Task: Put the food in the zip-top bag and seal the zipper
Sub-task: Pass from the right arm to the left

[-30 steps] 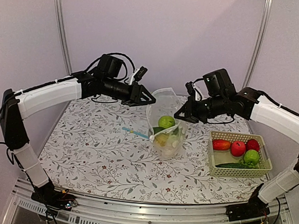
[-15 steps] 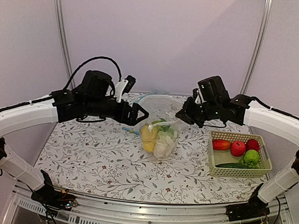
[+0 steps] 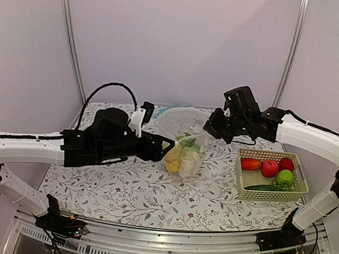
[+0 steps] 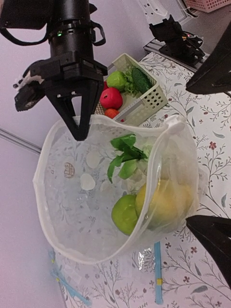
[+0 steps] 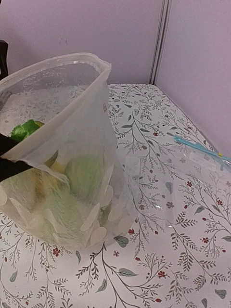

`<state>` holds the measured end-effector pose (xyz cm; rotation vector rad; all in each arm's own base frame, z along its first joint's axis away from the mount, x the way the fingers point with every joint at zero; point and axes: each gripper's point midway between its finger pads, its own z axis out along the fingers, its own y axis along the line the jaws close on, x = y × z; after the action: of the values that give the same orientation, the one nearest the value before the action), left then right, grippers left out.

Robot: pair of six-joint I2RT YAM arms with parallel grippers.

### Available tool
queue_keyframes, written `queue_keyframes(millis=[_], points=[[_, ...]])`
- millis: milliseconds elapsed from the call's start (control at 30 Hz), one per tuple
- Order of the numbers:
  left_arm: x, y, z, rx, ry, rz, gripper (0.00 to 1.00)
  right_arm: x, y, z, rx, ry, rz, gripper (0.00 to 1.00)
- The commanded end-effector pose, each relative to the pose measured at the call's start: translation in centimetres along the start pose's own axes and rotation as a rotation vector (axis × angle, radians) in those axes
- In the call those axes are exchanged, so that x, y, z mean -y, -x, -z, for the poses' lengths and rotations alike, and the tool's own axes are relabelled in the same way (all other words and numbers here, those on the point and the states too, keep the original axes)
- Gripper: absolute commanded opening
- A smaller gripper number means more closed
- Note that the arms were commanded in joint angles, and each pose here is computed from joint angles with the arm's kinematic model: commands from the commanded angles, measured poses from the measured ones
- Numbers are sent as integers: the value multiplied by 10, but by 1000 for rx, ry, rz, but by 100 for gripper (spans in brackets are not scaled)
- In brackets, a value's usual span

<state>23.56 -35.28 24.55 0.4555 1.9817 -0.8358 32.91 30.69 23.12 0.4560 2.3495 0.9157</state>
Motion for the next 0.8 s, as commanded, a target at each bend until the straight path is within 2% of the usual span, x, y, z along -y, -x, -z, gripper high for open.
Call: queue_keyframes(millis=[0,133,333,467,667,767], points=[[34,13,-13,76,-87,67,83,-14,12,9,70,20,-18,0],[53,6,-25,45,-132,79,80,-14,12,9,79,15,-18,0],[44,-5,-38,18,-69,144,53,-14,11,10,83,12,-9,0],[34,-9,-41,1,-8,148,43,-15,11,12,87,14,-5,0],[27,-10,-44,-13,48,142,34,-16,10,12,86,17,-3,0],[27,-9,-45,-15,48,129,23,-15,9,12,84,15,3,0]])
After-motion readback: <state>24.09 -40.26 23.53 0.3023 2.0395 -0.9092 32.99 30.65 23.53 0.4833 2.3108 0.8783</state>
